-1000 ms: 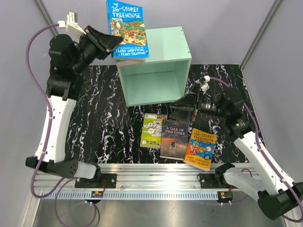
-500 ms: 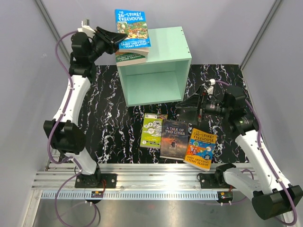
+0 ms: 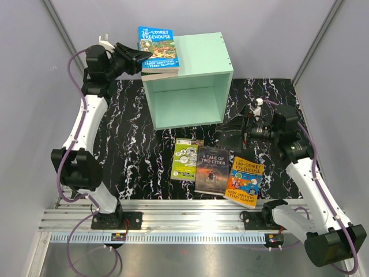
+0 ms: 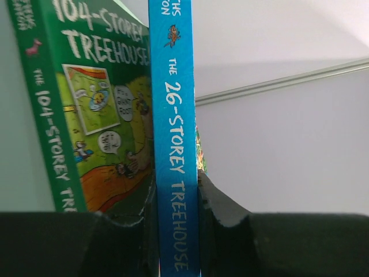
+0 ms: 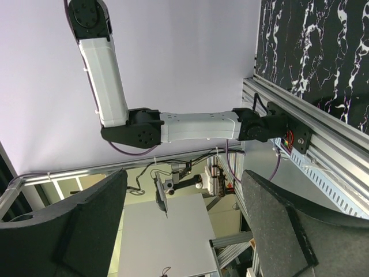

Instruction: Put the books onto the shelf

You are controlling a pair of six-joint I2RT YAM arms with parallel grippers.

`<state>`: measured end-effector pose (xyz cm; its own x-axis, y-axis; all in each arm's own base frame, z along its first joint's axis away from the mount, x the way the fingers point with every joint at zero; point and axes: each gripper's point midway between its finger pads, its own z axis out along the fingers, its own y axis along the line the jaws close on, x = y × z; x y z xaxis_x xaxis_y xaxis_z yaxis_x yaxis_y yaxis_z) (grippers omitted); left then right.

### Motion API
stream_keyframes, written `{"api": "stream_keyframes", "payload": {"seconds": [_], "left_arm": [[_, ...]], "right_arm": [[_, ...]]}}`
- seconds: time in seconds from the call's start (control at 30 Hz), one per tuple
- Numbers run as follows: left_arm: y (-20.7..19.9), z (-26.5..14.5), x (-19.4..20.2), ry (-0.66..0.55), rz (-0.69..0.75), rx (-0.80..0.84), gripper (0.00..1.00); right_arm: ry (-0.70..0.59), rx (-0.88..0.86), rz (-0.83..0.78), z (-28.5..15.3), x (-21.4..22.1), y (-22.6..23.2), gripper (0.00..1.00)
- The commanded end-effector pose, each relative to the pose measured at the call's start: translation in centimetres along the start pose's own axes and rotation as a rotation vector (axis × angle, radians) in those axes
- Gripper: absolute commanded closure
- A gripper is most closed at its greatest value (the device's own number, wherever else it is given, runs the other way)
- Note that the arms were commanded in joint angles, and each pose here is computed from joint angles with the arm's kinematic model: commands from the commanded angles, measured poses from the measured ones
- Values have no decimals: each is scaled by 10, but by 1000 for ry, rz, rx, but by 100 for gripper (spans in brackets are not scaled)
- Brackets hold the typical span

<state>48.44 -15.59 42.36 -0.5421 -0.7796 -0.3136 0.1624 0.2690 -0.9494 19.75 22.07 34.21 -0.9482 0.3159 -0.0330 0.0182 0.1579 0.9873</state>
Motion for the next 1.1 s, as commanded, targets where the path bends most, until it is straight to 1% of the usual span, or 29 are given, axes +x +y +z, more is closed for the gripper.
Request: {"api": "stream_keyframes", "payload": {"seconds": [0.0,0.1,0.13,0.27,0.3,0.37,0.53,0.6,0.7,0.73,0.77,0.8,0.83,0.87,0.93,1.07], "left_arm": [[-54,-29,-14,-43,136,85,100],[-53,-31,-16,-36,131,77,100],[-55,-31,-16,-34,136,78,98],[-38,-24,-11,10,111,42,84],[-35,-24,-9,17,107,36,77],[-25,-23,-6,26,98,14,71],[-14,-24,-2,36,92,-19,43],[-12,-23,-1,44,97,-26,38],[-15,-24,-3,50,111,-35,26],[-10,-22,-2,64,103,-54,20],[-7,-21,-1,81,101,-66,5],[-7,-23,-3,90,118,-75,1],[-10,-27,-3,108,113,-100,1],[-2,-23,-4,133,105,-125,1],[-2,-30,-4,160,132,-172,1],[15,-36,-2,186,160,-257,1]], "right_arm": [[27,-15,-20,-2,4,0,13],[24,-11,-13,-1,3,-3,13],[23,-8,-10,-1,3,-4,13],[21,-2,2,0,2,-9,13],[21,-2,3,1,1,-10,13],[20,-1,6,1,1,-11,13],[18,4,13,2,1,-14,13],[17,4,13,1,1,-15,13],[15,8,18,1,1,-17,13],[16,8,21,1,1,-17,13],[18,8,18,1,2,-17,13],[18,10,19,1,2,-17,13],[17,10,16,1,2,-17,13],[16,13,20,0,2,-17,13],[19,17,20,0,3,-18,13],[19,21,24,0,3,-20,13]]}}
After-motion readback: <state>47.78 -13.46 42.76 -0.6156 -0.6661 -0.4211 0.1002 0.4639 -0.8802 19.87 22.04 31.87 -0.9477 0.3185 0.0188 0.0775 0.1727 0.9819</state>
